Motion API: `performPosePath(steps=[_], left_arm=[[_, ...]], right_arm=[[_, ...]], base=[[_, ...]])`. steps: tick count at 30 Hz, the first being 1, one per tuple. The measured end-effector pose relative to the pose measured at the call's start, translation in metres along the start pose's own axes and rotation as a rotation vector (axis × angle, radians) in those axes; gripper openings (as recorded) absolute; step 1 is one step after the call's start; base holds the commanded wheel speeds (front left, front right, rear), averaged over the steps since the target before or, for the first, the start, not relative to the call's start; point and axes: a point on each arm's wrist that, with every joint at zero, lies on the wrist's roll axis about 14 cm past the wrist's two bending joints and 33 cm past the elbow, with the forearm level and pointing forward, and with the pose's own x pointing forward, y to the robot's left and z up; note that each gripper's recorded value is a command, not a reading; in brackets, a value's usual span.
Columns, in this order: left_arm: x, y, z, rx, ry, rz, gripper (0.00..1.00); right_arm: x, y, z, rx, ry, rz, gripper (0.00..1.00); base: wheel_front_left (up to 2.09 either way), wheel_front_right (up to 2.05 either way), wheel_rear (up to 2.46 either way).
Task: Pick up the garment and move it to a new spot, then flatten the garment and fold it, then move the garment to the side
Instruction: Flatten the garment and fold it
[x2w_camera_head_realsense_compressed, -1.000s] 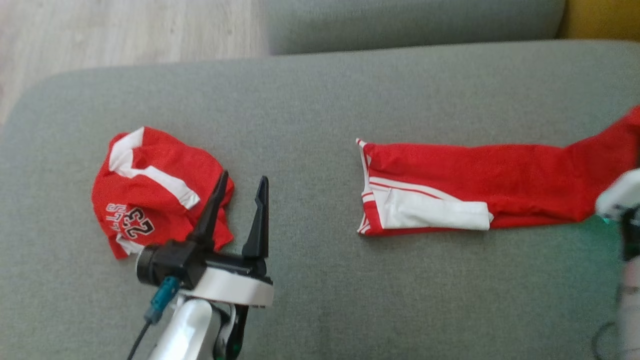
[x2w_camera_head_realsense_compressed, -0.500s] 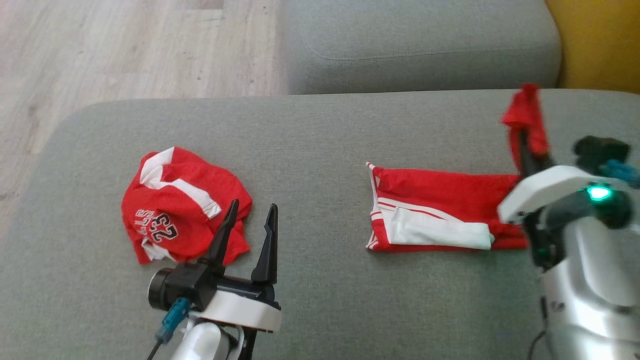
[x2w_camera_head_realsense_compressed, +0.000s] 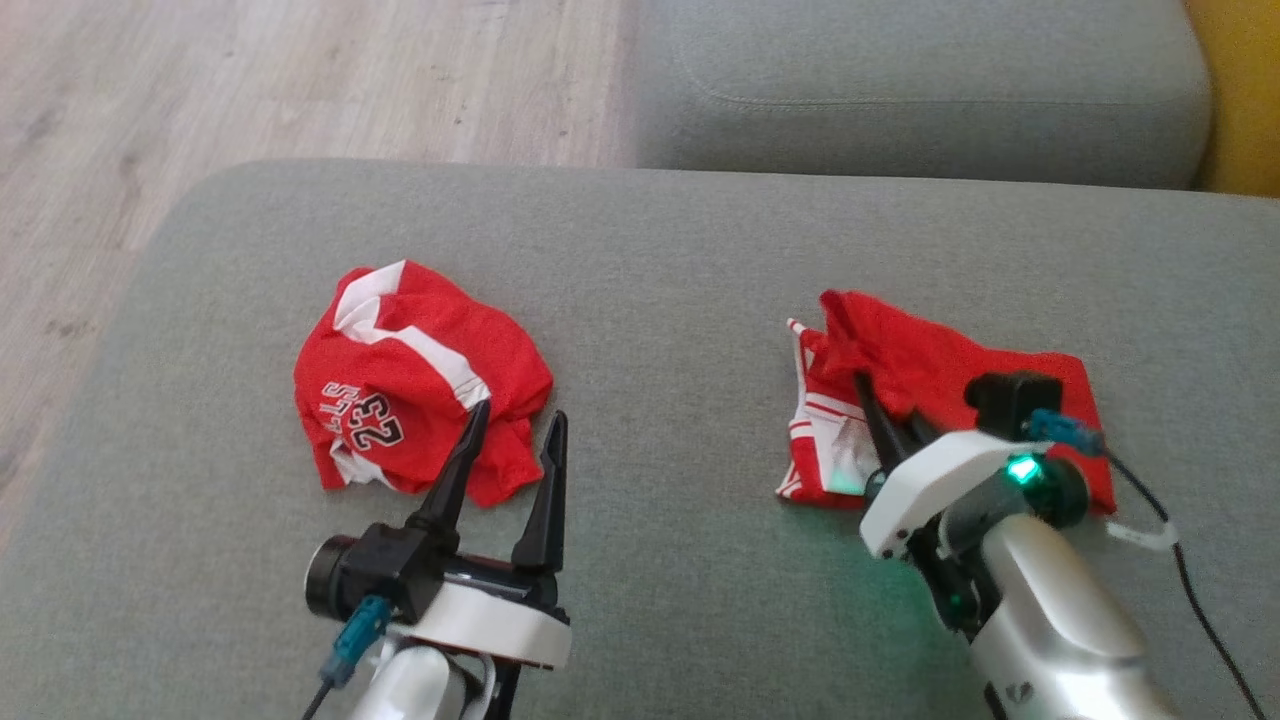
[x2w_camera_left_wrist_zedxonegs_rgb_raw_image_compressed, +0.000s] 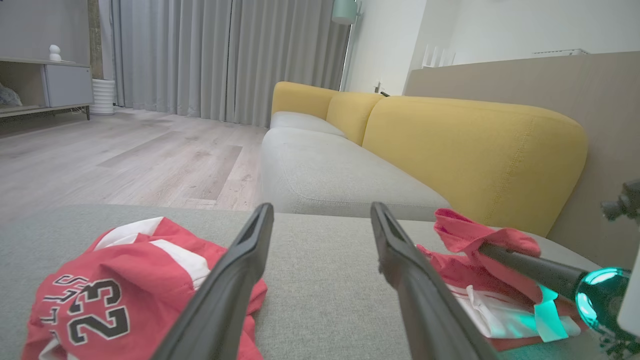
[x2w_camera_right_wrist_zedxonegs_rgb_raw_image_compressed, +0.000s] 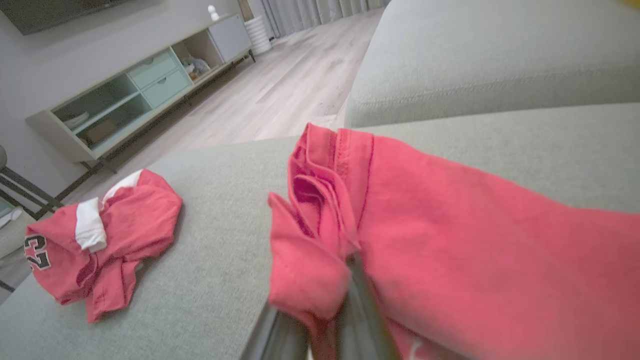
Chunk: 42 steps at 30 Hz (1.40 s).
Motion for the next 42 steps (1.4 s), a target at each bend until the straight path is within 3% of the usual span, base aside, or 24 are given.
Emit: performPosePath(steps=[9,10,11,16,20,26,29,36,42], left_arm=[[-0.002,0.006,-0.006,0.001,0.018,0.024,1.00],[-0.002,0.006,-0.006,0.001,0.020,0.023,1.00],[-0.002,0.005,-0.007,0.000,0.021,0.022,1.00],[0.000,0.003,-0.008,-0.002,0.027,0.013,1.00],[0.002,-0.003,-0.005,-0.003,0.017,-0.003,1.00],[0.005,-0.006,0.008,-0.008,-0.025,-0.008,1.00],[0.005,-0.004,0.010,0.001,-0.029,-0.002,1.00],[-0.002,0.015,0.004,0.005,-0.013,0.068,1.00],[-0.010,0.027,0.000,0.032,-0.005,0.109,1.00]], right_arm=[[0.002,0.004,-0.051,-0.025,0.129,0.019,0.00],[0.002,0.006,-0.055,-0.035,0.143,0.027,0.15],[0.001,0.010,-0.058,-0.048,0.153,0.040,1.00],[-0.001,0.045,-0.054,-0.049,0.133,0.147,1.00],[-0.001,0.058,-0.020,-0.013,-0.002,0.179,1.00],[-0.008,0.003,0.066,-0.054,-0.301,0.011,1.00],[-0.024,-0.021,0.087,-0.107,-0.381,-0.066,1.00],[-0.078,-0.069,0.043,-0.113,-0.346,-0.245,1.00],[-0.105,-0.076,0.029,-0.086,-0.351,-0.295,1.00]], base=[[0.00,0.00,0.00],[0.00,0.00,0.00],[0.00,0.00,0.00],[0.00,0.00,0.00],[0.00,0.00,0.00],[0.00,0.00,0.00],[0.00,0.00,0.00],[0.00,0.00,0.00],[0.00,0.00,0.00]])
